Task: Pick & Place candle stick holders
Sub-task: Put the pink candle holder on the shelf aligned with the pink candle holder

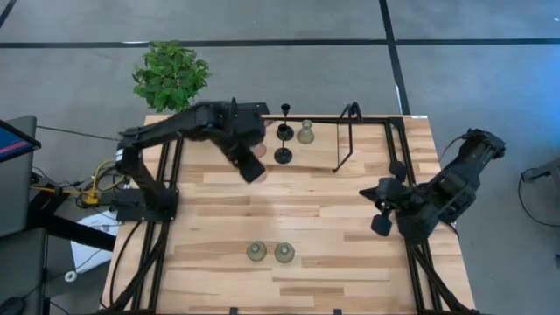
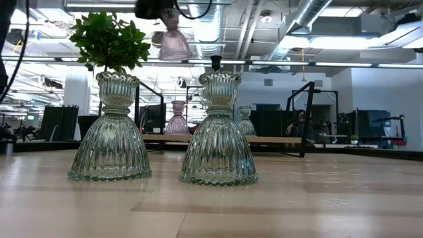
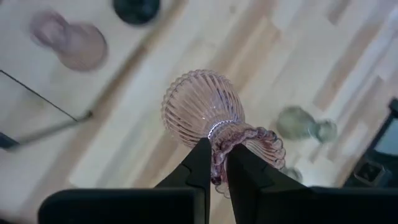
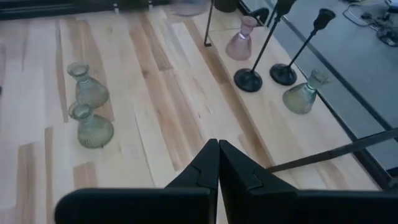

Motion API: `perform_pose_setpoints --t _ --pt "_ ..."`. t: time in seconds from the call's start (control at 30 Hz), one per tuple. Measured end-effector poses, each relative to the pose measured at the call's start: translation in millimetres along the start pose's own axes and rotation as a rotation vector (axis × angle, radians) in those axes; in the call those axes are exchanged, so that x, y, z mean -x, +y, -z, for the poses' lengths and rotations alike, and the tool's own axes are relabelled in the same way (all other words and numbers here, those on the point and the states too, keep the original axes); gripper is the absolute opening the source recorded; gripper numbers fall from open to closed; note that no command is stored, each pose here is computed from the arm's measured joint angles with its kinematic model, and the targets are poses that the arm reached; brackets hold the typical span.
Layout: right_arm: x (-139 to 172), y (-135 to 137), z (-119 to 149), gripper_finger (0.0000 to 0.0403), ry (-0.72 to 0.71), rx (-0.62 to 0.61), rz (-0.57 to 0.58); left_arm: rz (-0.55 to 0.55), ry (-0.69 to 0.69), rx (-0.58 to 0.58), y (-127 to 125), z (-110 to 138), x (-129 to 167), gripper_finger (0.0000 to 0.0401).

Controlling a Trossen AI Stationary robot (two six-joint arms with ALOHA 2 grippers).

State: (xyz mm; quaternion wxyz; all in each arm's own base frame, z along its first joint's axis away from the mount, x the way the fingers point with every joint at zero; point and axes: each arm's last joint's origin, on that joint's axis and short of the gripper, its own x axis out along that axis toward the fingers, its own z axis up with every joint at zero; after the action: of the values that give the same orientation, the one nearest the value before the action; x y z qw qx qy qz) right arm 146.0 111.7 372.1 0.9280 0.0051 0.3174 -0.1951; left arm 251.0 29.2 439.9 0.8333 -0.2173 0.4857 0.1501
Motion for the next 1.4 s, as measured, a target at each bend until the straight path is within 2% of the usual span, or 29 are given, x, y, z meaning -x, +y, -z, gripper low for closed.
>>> perform_pose_setpoints --t 0.27,0.5,0.6,0.73,0.9,1.03,1.4 --pt "15.1 -10.1 11.8 0.0000 0.016 0.017 -0.004 -0.170 -0.097 0.031 19.1 -19.0 18.5 0.0028" --pt "24.7 -6.0 17.2 0.0000 -0.053 0.024 -0.021 -0.321 -0.166 0.054 46.6 -38.3 12.1 0.0028" --pt "26.1 -5.7 17.6 0.0000 -0.073 0.015 -0.020 -0.332 -0.254 0.039 58.3 -51.8 13.5 0.0028" --pt "24.8 -6.2 16.2 0.0000 -0.086 -0.024 -0.007 -0.364 -0.297 0.043 78.0 -65.7 10.3 0.0028" --pt "18.5 -1.4 15.0 0.0000 -0.078 -0.032 0.025 -0.406 -0.266 0.065 105.0 -76.6 0.3 0.0028" --pt "13.7 2.1 14.2 0.0000 -0.072 -0.035 0.048 -0.370 -0.258 0.069 123.0 -90.1 -14.8 0.0028" --pt "11.5 3.1 13.0 0.0000 -0.072 -0.048 0.054 -0.394 -0.173 0.091 156.6 -106.8 -51.0 0.0028"
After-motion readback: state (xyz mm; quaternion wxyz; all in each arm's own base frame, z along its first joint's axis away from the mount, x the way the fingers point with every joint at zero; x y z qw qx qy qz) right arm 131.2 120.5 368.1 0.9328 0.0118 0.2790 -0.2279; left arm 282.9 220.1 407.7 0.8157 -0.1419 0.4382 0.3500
